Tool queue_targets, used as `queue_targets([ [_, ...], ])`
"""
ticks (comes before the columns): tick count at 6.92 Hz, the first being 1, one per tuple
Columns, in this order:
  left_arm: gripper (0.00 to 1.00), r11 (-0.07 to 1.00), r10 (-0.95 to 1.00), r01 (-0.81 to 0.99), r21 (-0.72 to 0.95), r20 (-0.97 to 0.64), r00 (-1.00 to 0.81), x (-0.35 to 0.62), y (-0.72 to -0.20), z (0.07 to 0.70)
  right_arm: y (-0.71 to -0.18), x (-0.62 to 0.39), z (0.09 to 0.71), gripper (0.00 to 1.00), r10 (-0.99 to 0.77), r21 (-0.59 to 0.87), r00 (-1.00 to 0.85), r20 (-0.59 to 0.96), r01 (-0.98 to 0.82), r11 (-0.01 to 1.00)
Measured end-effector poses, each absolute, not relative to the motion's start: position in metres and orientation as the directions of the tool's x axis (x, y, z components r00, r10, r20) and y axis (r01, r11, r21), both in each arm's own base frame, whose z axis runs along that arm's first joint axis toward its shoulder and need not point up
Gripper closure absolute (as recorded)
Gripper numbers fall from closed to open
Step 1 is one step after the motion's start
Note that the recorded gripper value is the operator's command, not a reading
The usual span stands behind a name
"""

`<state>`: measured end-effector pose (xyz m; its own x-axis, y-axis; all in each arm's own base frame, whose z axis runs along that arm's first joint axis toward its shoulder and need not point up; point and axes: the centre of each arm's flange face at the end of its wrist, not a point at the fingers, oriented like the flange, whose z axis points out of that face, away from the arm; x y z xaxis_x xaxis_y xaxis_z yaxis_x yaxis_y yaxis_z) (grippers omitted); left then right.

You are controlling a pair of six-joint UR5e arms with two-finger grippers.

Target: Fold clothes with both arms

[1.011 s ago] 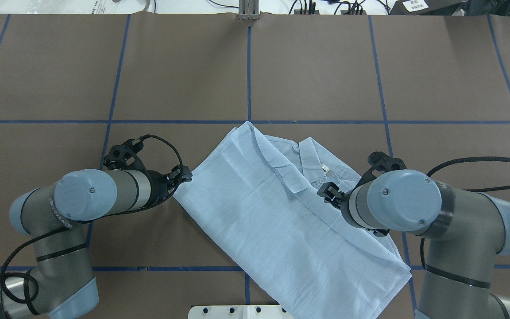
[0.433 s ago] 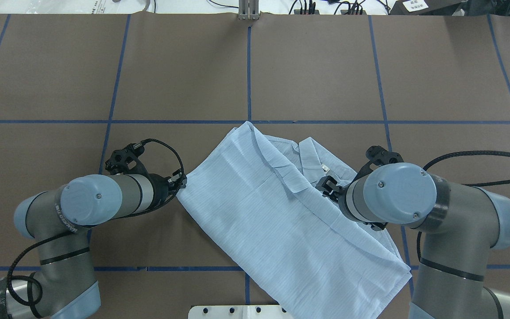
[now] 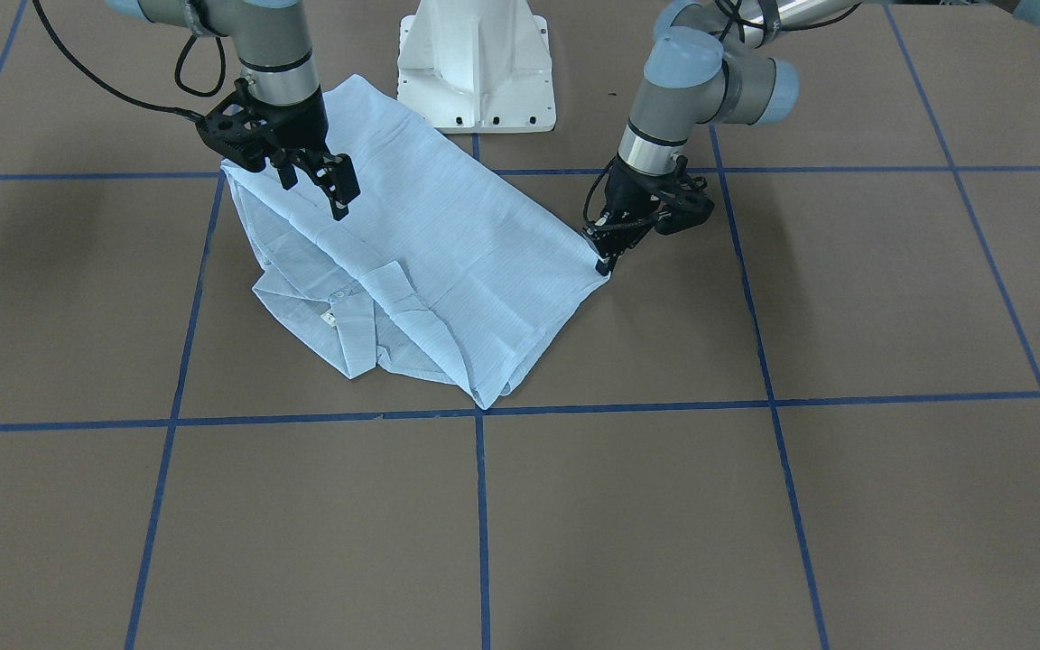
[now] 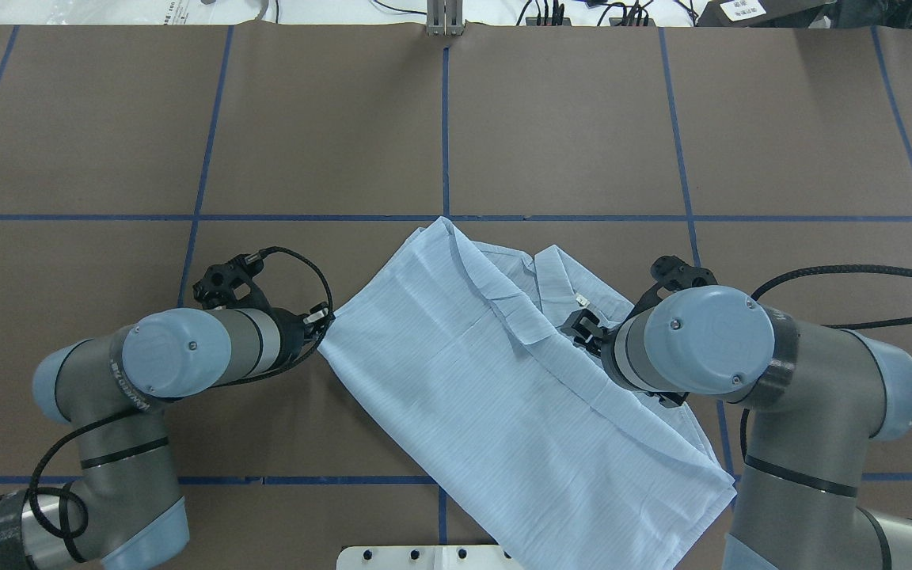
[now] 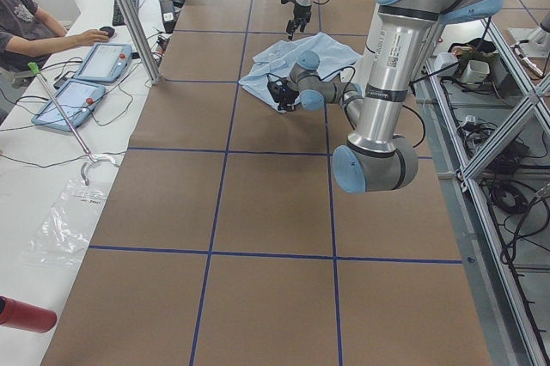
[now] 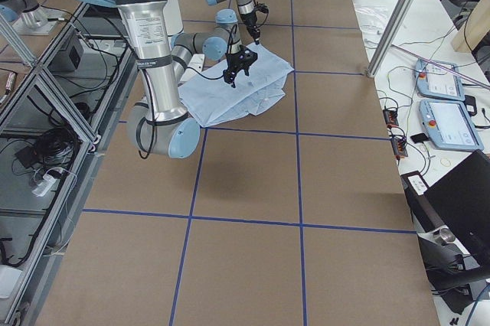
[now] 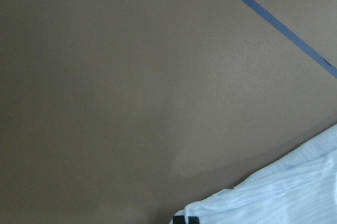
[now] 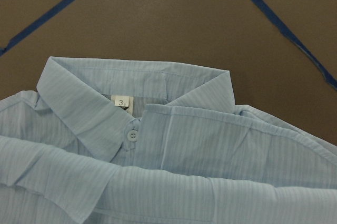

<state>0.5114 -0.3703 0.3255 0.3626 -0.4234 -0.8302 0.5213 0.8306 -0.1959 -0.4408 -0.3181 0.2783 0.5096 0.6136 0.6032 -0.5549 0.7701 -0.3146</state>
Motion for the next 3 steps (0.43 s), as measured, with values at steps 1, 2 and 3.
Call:
queue_targets([
  [1,1.00,0.824,-0.381,0.554,-0.121,-0.841,0.383,0.511,-0.408,0.319,-0.319,-0.441,0.278,0.00,0.614,-0.315,0.509,0.603,-0.556,0.769],
  [2,1.00,0.795,-0.366,0.604,-0.059,-0.841,0.400,0.511,-0.471,0.314,-0.320,-0.441,0.278,0.00,0.616,-0.315,0.508,0.603,-0.557,0.768],
  [3,1.00,0.761,-0.363,0.648,-0.017,-0.840,0.404,0.507,-0.533,0.309,-0.320,-0.441,0.278,0.00,0.617,-0.316,0.508,0.601,-0.558,0.767],
])
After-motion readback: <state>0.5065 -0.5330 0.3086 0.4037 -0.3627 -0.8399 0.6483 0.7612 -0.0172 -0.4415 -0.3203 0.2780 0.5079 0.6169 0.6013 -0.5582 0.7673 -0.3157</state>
